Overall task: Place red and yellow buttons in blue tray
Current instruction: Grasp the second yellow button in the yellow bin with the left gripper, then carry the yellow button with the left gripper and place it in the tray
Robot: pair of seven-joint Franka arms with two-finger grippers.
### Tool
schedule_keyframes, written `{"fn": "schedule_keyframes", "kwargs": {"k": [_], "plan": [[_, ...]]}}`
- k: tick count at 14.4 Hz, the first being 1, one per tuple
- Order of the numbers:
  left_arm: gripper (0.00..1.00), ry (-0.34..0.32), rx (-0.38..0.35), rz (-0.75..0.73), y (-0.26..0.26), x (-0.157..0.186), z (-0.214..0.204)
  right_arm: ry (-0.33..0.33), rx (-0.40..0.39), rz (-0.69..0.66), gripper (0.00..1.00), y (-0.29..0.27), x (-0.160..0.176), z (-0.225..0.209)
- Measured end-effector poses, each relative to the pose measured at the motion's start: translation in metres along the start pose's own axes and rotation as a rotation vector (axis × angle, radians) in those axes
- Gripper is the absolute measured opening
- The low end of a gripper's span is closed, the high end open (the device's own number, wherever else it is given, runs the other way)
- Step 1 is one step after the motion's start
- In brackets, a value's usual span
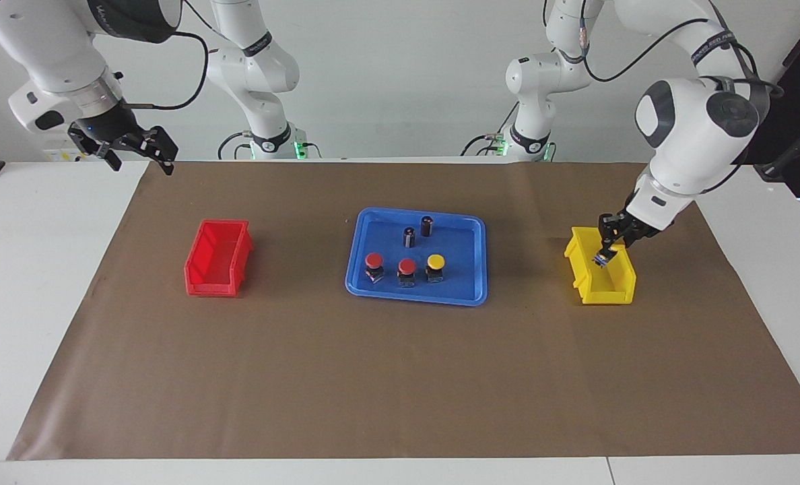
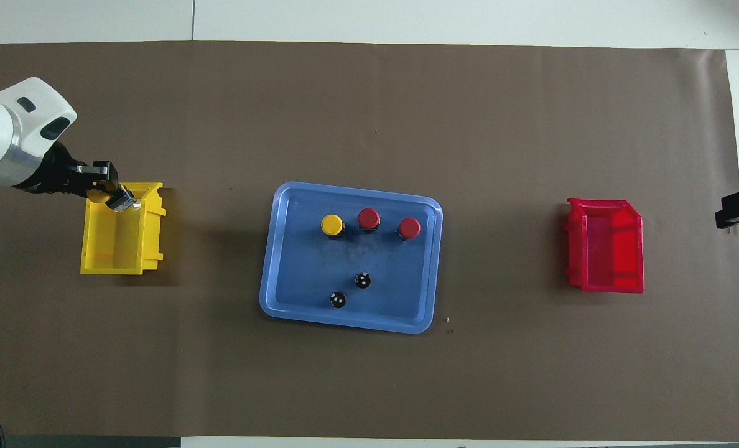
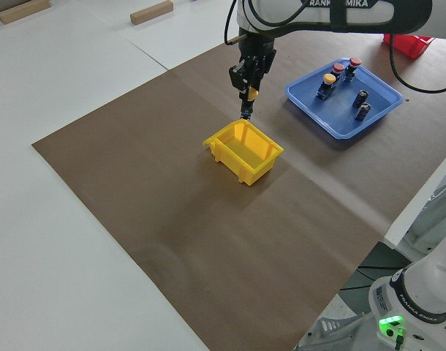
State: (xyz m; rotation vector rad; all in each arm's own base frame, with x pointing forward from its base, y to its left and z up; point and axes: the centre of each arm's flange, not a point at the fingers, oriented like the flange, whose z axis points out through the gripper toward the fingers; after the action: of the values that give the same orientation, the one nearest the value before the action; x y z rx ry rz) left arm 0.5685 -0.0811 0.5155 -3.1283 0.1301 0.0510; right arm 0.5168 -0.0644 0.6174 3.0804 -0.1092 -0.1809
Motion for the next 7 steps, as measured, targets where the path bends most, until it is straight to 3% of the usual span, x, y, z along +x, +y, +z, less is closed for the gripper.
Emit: {"fn": "schedule_keyframes", "kwargs": {"k": [3,7], "plan": [[0.41,0.020,-0.017,0.009,0.031,-0.001,-0.004,0.000,-0.002,-0.016,1.00,-0.009,0.000,0.000],[0.41,0.008,-0.025,0.063,0.120,-0.005,0.032,-0.001,-0.003,-0.019,1.00,-0.010,0.000,0.000]]}}
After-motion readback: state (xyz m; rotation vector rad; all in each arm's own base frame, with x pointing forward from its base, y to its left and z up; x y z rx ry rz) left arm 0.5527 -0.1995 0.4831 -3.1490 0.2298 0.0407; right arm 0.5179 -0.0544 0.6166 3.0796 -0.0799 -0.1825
